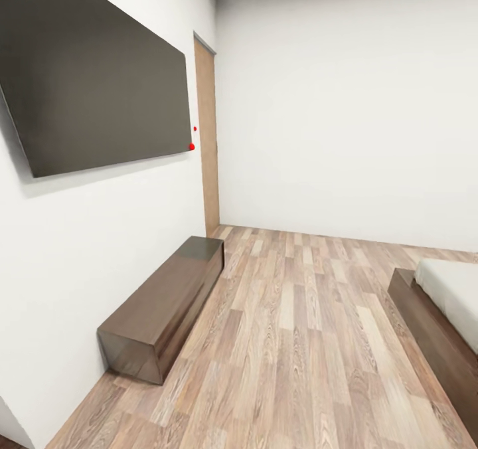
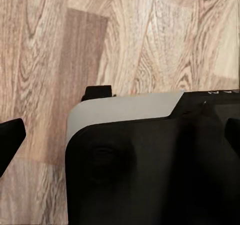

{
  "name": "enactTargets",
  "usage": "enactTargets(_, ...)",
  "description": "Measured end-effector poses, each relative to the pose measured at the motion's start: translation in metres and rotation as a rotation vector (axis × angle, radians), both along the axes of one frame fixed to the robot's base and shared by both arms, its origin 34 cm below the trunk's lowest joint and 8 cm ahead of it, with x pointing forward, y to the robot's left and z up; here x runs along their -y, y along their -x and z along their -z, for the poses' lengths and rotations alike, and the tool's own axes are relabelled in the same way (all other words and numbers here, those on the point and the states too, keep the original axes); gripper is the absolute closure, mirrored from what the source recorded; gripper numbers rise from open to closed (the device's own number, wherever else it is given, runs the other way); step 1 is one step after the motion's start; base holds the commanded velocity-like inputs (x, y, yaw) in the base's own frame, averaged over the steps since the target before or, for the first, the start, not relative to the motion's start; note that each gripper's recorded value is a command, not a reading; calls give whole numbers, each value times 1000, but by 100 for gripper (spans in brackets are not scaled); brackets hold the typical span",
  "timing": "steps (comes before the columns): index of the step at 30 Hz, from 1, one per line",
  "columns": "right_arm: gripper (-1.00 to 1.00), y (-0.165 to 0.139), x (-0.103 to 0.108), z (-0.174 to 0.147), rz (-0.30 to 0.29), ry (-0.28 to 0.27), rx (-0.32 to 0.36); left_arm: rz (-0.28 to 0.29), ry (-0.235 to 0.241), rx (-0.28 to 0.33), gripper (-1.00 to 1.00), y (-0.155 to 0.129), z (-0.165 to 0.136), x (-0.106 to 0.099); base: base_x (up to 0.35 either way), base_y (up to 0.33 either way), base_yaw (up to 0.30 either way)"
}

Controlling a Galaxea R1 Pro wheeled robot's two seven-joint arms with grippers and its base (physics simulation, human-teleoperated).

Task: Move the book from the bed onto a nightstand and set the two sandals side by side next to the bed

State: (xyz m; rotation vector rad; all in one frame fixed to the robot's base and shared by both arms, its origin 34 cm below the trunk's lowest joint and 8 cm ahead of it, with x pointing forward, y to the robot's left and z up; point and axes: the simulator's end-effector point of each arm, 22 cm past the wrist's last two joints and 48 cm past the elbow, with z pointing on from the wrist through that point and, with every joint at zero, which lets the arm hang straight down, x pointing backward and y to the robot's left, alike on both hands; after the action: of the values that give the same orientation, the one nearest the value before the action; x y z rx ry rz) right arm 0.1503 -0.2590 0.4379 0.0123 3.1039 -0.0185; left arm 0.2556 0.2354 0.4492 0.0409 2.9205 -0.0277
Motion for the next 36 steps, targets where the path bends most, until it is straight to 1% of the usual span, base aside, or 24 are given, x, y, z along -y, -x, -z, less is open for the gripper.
enactTargets(6, -100, 0, 0, 0, 0, 0, 0, 26, -1, 38, -100, -23, -4, 2, 286, 0, -218)
enactTargets(9, -100, 0, 0, 0, 1, 0, 0, 36, 0, 89, -100, -41, -8, 4, 204, 0, -247)
enactTargets(12, -100, 0, 0, 0, 2, 0, -1, 40, 2, 122, -100, -50, -11, 5, 121, 0, -253)
enactTargets(15, -100, 0, 0, 0, 3, 0, -1, 41, 3, 140, -100, -55, -12, 5, 62, 0, -255)
enactTargets(20, -100, 0, 0, 0, 3, 0, -1, 43, 4, 155, -100, -59, -14, 5, 25, 0, -219)
enactTargets(23, -100, 0, 0, 0, 3, 0, 0, 43, 4, 158, -100, -60, -14, 5, 9, 0, -96)
enactTargets(31, -100, -1, 0, 0, 2, 0, 1, 41, 4, 160, -100, -60, -14, 5, 23, 0, -37)
enactTargets(36, -100, -1, 0, 0, 3, 0, 1, 40, 3, 153, -100, -57, -13, 5, 187, 0, -8)
